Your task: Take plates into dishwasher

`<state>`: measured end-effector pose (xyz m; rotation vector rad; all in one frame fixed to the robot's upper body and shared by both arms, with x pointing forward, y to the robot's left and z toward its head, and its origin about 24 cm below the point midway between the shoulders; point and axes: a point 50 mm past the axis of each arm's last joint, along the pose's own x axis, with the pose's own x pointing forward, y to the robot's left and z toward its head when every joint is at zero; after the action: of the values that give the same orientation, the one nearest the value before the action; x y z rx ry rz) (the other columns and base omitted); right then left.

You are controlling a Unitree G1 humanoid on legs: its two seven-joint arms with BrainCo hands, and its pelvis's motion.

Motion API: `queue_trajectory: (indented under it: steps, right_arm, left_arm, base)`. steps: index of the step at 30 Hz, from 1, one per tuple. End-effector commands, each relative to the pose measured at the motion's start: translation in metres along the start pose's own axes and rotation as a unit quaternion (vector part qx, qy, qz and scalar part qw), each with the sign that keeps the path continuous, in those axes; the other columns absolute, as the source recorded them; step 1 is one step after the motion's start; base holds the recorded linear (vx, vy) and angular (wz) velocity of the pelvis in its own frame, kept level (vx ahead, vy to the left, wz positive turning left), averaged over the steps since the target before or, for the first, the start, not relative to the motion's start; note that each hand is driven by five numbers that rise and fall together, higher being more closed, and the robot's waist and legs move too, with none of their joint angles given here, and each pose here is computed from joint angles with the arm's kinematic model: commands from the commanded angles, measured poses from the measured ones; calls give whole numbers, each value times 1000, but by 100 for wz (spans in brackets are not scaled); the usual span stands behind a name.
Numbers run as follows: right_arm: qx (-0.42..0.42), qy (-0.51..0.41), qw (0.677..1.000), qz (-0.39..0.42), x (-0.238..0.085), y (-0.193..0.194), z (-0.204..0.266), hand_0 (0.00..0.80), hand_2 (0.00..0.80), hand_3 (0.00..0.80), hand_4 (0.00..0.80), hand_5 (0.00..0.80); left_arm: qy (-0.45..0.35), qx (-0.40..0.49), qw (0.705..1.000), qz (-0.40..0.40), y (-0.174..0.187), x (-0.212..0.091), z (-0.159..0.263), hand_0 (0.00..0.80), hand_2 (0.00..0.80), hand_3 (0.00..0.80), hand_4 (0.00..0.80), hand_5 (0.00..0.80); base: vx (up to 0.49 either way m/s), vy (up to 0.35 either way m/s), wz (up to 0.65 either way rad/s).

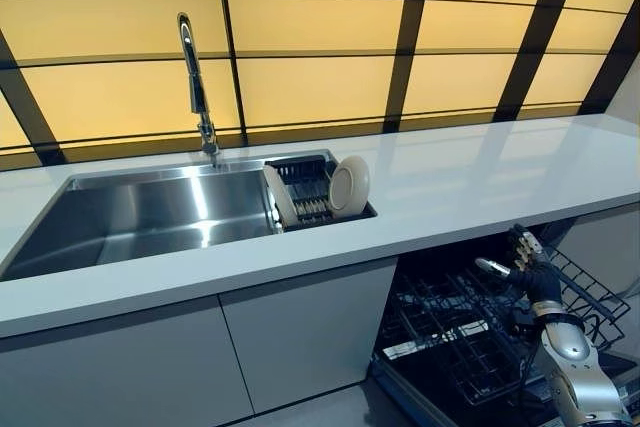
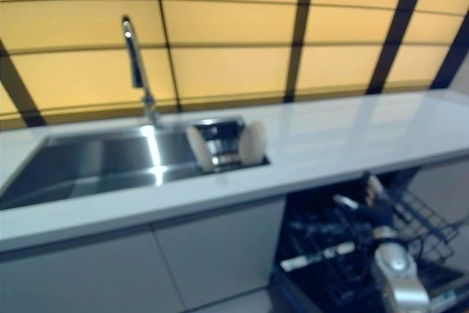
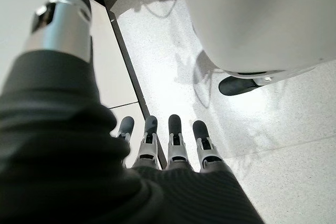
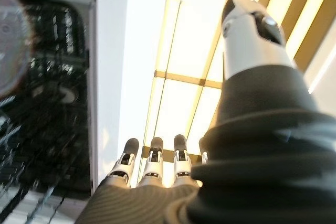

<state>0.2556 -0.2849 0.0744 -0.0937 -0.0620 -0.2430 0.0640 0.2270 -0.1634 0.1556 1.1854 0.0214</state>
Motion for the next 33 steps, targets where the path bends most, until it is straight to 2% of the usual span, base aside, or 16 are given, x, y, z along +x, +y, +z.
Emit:
queue_trajectory:
  steps: [1, 13, 19, 27, 33]
  right_arm:
    - [75, -117, 990, 40, 15, 18, 48, 0, 0, 0, 0, 0]
    - [133, -140, 976, 96, 14, 35, 57, 0, 0, 0, 0, 0]
    - [167, -184, 965, 81, 11, 34, 69, 0, 0, 0, 0, 0]
    - [141, -323, 936, 4, 9, 10, 127, 0, 0, 0, 0, 0]
    - [126, -371, 920, -8, 11, 3, 154, 0, 0, 0, 0, 0]
  left_arm:
    - [-18, 17, 999, 21, 13, 3, 16, 0, 0, 0, 0, 0]
    - [-55, 11, 998, 35, 18, 2, 25, 0, 0, 0, 0, 0]
    - [-56, 21, 998, 36, 24, 1, 26, 0, 0, 0, 0, 0]
    - [-50, 34, 998, 32, 27, 1, 27, 0, 0, 0, 0, 0]
    - [-29, 35, 999, 30, 26, 1, 17, 0, 0, 0, 0, 0]
  base:
    - [0, 43, 0]
    - [-5, 55, 3]
    - [-3, 98, 11]
    - [23, 146, 9]
    - [94, 12, 8]
